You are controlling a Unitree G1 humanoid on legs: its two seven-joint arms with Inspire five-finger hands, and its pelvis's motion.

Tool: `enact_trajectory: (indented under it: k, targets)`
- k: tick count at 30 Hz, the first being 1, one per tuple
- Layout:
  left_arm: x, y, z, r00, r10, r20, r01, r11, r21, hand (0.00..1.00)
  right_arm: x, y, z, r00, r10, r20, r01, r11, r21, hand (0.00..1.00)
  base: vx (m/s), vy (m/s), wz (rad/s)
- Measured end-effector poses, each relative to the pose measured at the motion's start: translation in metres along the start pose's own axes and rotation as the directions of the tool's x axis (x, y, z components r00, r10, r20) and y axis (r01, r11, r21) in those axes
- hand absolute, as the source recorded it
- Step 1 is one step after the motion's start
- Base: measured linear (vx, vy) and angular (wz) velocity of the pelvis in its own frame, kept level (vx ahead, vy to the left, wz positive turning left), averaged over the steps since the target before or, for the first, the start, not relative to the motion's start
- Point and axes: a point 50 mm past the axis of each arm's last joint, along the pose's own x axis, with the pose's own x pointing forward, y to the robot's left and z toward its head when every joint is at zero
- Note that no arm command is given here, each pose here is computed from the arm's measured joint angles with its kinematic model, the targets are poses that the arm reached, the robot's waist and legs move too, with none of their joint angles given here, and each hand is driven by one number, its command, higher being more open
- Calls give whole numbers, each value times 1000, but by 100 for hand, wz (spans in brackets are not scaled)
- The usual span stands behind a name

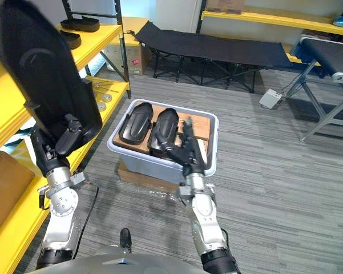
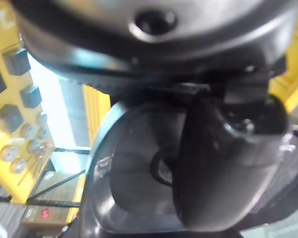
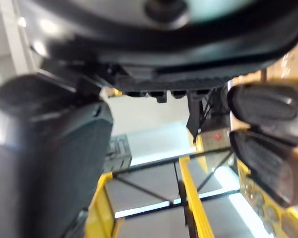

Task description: Walk over and take three plastic housings, then place them on the shelf

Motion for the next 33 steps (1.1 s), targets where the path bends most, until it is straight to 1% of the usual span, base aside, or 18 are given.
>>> enact_trajectory:
  k: [3, 5, 7, 10, 14, 17, 18, 19, 21, 24, 29, 31, 33]
  targets:
    - [-7, 14, 3, 1000, -8, -18, 7, 999, -33, 0, -12, -23, -9, 997, -20, -77, 20, 1000, 2, 100, 36, -6, -17]
    - [-12, 24, 10, 1000, -25, -18, 24, 997, -68, 0, -22, -32, -16, 991, 22, -131, -23, 1000, -6, 100, 52, -16, -12]
    - [-14, 32, 16, 1000, -27, -3, 27, 996, -85, 0, -25, -30, -19, 983, 87, -164, -87, 996, 3, 100, 55, -19, 1]
    - [-12, 41, 22, 1000, -17, 25, 19, 997, -80, 0, -24, -21, -21, 973, 153, -173, -152, 988, 17, 100, 45, -32, 47]
    - [-10, 56, 33, 996, 55, 75, -50, 996, -72, 0, -14, -6, -26, 956, 226, -188, -224, 974, 29, 100, 23, -35, 82]
    - [-20, 83, 35, 988, 142, 60, -139, 989, -47, 0, -8, 7, -36, 931, 285, -228, -288, 957, 23, 100, 20, -36, 76]
    - [-22, 88, 34, 986, 160, 53, -158, 987, -42, 0, -7, 8, -36, 928, 291, -230, -295, 955, 17, 100, 22, -27, 62]
    - [-29, 97, 34, 979, 198, 39, -196, 980, -45, 0, -3, 14, -36, 916, 320, -240, -334, 942, -20, 100, 3, -12, 59]
    - [-38, 109, 33, 970, 242, 16, -240, 968, -80, 0, 4, 26, -34, 901, 368, -228, -384, 923, -26, 100, -30, 9, 47]
    - [-50, 120, 31, 960, 280, -13, -277, 942, -188, 0, 15, 44, -26, 879, 436, -192, -450, 892, -32, 100, -84, 10, 20]
    - [-53, 119, 34, 975, 224, 2, -218, 952, -215, 0, 16, 57, -27, 855, 478, -201, -490, 871, -16, 100, -108, -6, 16]
    - [-52, 113, 34, 985, 173, 8, -167, 960, -226, 0, 15, 58, -28, 851, 479, -216, -492, 870, -11, 100, -86, -24, 67]
    - [-49, 104, 32, 994, 112, 13, -106, 964, -243, 0, 17, 53, -27, 861, 456, -225, -475, 880, -33, 100, -78, 26, 96]
